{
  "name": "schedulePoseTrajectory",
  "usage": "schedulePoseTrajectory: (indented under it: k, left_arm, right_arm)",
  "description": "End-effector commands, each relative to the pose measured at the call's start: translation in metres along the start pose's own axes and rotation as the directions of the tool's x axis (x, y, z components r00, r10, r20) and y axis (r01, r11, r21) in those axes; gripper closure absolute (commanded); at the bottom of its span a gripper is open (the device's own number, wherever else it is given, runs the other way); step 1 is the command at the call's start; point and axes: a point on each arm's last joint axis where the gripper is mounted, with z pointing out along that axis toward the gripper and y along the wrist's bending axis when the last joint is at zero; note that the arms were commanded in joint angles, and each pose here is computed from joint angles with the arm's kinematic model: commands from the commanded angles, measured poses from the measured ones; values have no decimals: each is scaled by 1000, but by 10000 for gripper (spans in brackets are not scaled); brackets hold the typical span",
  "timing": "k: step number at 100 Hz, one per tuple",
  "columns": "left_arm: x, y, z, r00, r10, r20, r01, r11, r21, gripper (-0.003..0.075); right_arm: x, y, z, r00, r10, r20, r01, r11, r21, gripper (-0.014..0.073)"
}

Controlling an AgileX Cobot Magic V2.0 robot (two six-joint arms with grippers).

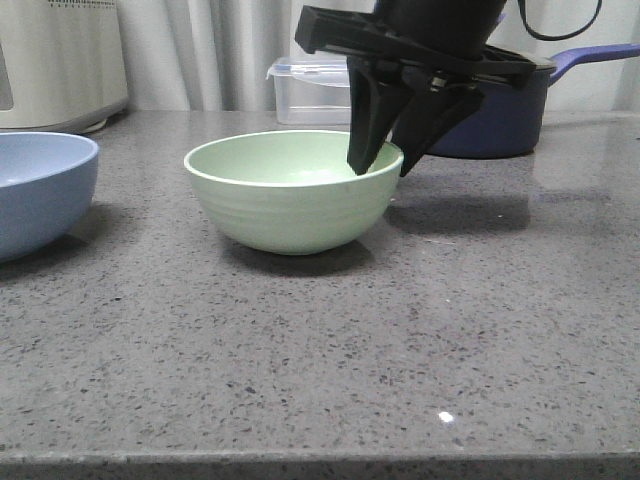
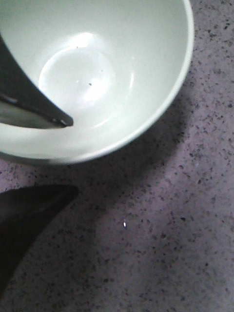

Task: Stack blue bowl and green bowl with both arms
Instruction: 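Slide the green bowl toward the table center and release it, then grasp the light blue bowl rim with the left gripper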

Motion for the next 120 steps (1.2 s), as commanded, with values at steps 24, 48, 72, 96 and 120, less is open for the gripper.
schedulePoseTrajectory:
  k: [24,48,72,96,120]
  left_arm:
    - [-17,0,-1,995,-17,102,17,1000,4,282]
    - [-17,0,-1,995,-17,102,17,1000,4,282]
    - [-17,0,-1,995,-17,102,17,1000,4,282]
    - [-17,0,-1,995,-17,102,17,1000,4,281]
    - [-17,0,-1,995,-17,102,17,1000,4,282]
  right_arm:
    - [2,10,-68,984,-39,176,42,999,-17,291]
    - [29,7,-84,982,-39,183,42,999,-17,454]
    - [54,1,-77,987,-27,159,30,999,-14,581]
    - [68,5,-49,987,-31,159,37,999,-33,655]
    - [66,3,-32,989,-18,148,23,999,-32,658]
